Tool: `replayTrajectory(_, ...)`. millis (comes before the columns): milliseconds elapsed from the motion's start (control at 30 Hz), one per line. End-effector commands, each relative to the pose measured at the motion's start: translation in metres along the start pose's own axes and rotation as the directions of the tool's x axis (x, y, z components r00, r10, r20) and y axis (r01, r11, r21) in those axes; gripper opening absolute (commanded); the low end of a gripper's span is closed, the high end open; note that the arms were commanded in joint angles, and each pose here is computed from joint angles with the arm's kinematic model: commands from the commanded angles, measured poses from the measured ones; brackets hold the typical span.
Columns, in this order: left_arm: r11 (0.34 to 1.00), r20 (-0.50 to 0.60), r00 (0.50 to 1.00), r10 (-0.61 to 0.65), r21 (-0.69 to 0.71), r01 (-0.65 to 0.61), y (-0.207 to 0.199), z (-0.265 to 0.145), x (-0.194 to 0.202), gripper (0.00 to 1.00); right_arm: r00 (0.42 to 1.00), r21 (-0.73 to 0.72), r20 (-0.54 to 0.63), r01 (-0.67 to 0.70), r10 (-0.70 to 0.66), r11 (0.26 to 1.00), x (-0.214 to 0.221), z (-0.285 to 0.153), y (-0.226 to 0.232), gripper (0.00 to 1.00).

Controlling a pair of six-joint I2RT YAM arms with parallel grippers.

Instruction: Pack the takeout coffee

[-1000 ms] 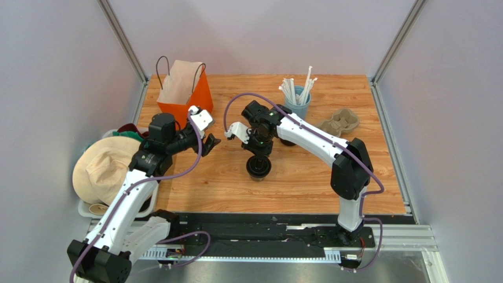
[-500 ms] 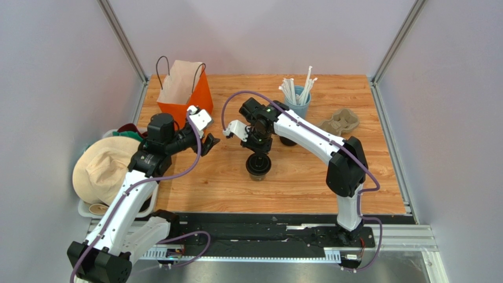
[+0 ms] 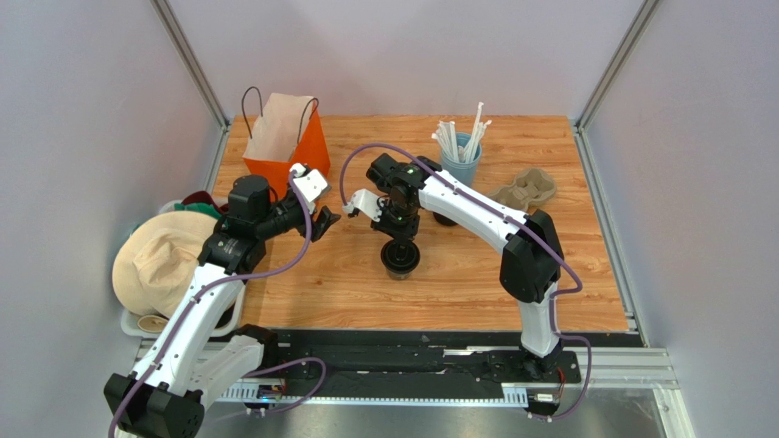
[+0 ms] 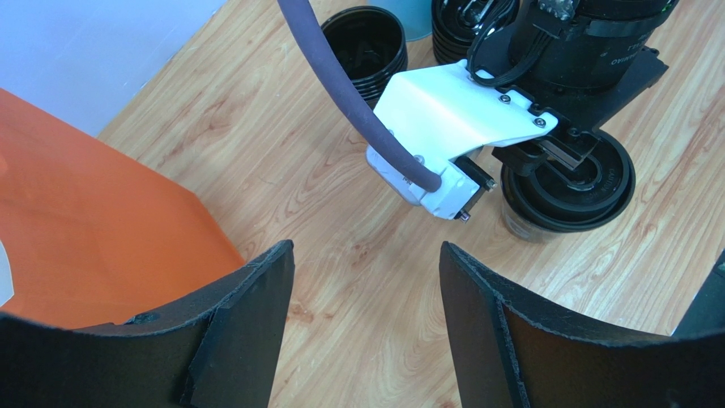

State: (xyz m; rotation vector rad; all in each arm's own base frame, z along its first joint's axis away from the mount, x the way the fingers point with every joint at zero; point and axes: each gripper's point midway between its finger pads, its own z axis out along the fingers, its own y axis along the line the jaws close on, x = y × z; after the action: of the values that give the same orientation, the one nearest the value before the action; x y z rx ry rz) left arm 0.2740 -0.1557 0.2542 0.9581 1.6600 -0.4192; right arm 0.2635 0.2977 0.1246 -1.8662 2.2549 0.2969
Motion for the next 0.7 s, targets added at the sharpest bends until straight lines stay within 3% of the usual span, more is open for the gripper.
replayTrajectory(0,1.0,0.047,0.999,0.018,-0.009,-0.018,0.003,-0.003,-0.012,0.72,0.999,0.027,0.024,0.035,-0.036,0.999,-0.012,-0.009,-0.003,0.07)
replayTrajectory(667,1.0,0.043,0.999,0.012,0.0,-0.012,0.001,-0.001,-0.01,0.72,0.999,0.02,0.0,0.038,-0.038,0.999,-0.01,0.001,-0.005,0.07)
